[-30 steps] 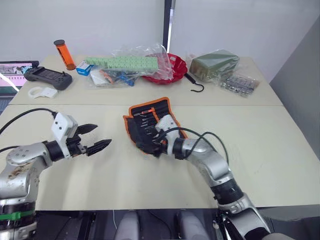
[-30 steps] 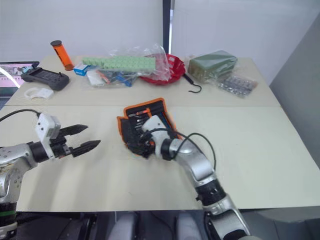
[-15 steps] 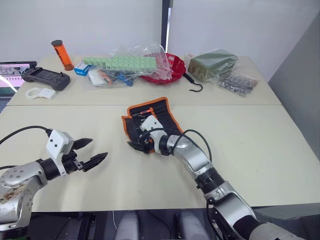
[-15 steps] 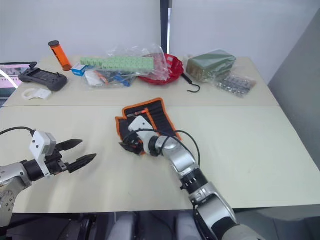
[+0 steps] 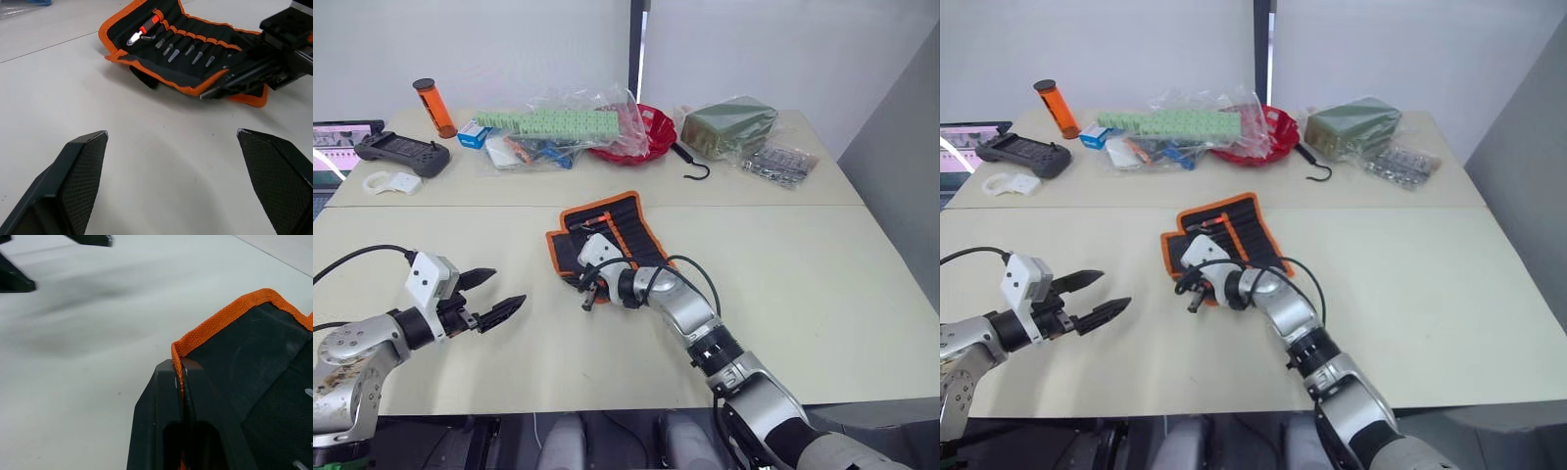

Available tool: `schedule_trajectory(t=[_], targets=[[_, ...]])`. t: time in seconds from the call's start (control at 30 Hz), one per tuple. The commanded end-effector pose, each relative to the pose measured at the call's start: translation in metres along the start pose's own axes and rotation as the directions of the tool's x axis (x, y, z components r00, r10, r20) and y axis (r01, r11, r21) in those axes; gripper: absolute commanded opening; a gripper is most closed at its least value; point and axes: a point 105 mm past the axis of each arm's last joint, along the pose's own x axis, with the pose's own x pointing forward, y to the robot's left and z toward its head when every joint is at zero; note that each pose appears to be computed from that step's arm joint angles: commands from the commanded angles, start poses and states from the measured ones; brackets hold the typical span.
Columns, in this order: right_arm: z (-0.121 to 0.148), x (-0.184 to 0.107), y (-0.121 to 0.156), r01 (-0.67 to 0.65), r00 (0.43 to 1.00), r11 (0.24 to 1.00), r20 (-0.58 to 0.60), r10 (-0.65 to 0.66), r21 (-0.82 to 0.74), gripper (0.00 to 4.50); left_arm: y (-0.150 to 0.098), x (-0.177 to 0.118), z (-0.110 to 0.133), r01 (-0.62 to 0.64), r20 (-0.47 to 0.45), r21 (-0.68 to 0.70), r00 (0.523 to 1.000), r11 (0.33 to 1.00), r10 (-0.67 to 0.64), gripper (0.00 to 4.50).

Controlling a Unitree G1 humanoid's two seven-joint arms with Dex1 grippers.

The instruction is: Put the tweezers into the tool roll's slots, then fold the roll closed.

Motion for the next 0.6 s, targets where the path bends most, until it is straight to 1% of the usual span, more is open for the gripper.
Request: schedule_trajectory(t=[0.03, 0.13, 0.27, 0.33, 0.4, 0.53, 0.6], targets=[[0.017, 0.001, 0.021, -0.111, 0.992, 0.988, 0.055, 0.117, -0.104, 0.03, -0.002, 0.004, 0.008, 0.039, 0.010, 0.047, 0.999, 0.998, -0.039, 4.50], [0.014, -0.011, 0.023, -0.190, 0.980, 0.968, 0.034, 0.197, -0.162, 0.03, -0.004, 0.008, 0.010, 0.079, 0.010, 0.049, 0.997, 0.996, -0.080, 4.50], [0.002, -0.033, 0.017, -0.270, 0.962, 0.927, -0.042, 0.268, -0.261, 0.03, -0.004, 0.010, 0.013, 0.126, 0.009, 0.049, 0.992, 0.991, -0.127, 4.50], [-0.008, -0.061, 0.011, -0.339, 0.941, 0.888, -0.105, 0.322, -0.310, 0.03, -0.008, 0.011, 0.014, 0.189, -0.008, 0.047, 0.982, 0.981, -0.188, 4.50], [-0.015, -0.082, 0.008, -0.397, 0.918, 0.849, -0.163, 0.362, -0.348, 0.03, -0.009, 0.012, 0.015, 0.226, -0.022, 0.049, 0.974, 0.973, -0.225, 4.50], [-0.029, -0.109, 0.000, -0.462, 0.885, 0.808, -0.254, 0.391, -0.366, 0.03, -0.007, 0.015, 0.017, 0.258, -0.032, 0.050, 0.966, 0.965, -0.257, 4.50], [-0.033, -0.119, -0.008, -0.461, 0.883, 0.805, -0.279, 0.377, -0.373, 0.03, -0.008, 0.017, 0.017, 0.278, -0.038, 0.056, 0.960, 0.959, -0.276, 4.50]])
